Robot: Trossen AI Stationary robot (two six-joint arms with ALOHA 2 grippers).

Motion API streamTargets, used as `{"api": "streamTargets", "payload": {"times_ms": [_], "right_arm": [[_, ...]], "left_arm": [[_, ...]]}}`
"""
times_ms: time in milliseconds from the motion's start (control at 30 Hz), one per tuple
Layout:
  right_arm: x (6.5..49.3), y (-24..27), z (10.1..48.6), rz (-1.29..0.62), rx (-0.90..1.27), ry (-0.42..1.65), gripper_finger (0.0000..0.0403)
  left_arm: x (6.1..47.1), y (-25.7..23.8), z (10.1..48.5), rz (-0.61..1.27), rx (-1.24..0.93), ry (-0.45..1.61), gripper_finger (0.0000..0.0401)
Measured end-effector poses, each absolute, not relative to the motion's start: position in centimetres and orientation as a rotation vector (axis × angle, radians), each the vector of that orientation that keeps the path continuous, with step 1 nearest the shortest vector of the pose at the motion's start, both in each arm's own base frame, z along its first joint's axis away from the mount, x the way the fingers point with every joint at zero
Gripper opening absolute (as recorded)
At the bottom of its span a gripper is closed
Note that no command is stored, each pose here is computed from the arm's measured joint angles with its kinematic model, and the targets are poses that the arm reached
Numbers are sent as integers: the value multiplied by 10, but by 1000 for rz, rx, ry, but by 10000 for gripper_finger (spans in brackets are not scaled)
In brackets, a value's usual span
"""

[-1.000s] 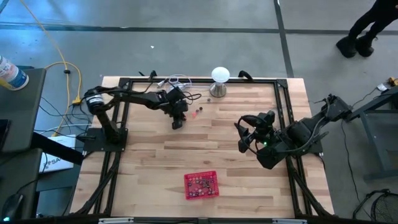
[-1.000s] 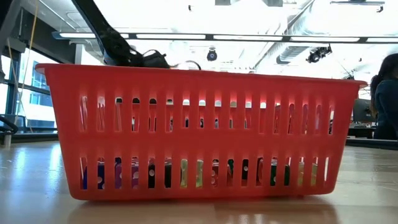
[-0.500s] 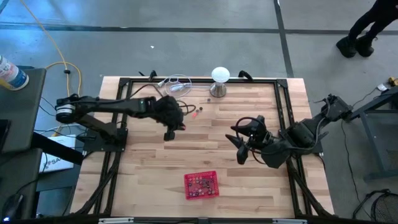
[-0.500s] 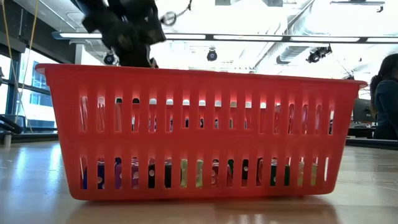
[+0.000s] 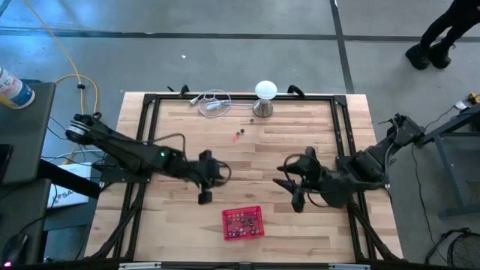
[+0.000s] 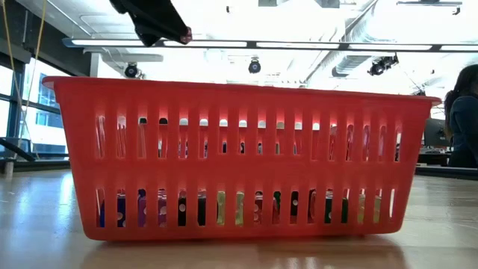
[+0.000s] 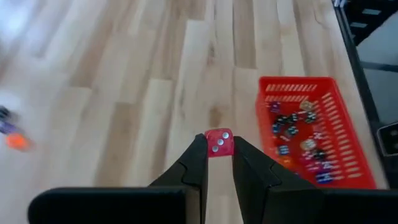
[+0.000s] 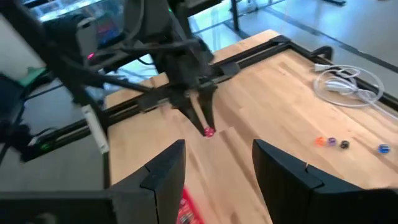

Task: Pick & Place Dice
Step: Put the pink dice into the red bin

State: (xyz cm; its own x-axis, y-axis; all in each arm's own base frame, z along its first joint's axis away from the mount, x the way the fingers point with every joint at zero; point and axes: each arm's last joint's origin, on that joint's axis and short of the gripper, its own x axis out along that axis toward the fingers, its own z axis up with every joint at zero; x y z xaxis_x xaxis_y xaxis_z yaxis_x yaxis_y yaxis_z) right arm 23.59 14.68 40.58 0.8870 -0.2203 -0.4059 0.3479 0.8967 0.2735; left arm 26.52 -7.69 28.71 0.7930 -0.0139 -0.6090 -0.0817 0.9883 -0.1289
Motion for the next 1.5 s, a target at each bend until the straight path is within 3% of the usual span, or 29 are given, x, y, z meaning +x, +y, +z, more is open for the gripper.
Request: {"api": "streamTargets", "payload": {"times_ms": [433, 800, 1167, 1500], "right_arm": [[237, 188, 383, -296, 212, 390, 177], [230, 216, 373, -265, 221, 373, 177], [217, 229, 374, -235, 242, 352, 177], [214, 231, 374, -224, 241, 356, 177]], "left_arm": [[301, -158, 276, -95, -254, 744, 43], [312, -197, 253, -55, -324, 707, 43], [333, -203, 237, -93, -312, 631, 45], [342, -193, 220, -113, -333, 727, 57]]}}
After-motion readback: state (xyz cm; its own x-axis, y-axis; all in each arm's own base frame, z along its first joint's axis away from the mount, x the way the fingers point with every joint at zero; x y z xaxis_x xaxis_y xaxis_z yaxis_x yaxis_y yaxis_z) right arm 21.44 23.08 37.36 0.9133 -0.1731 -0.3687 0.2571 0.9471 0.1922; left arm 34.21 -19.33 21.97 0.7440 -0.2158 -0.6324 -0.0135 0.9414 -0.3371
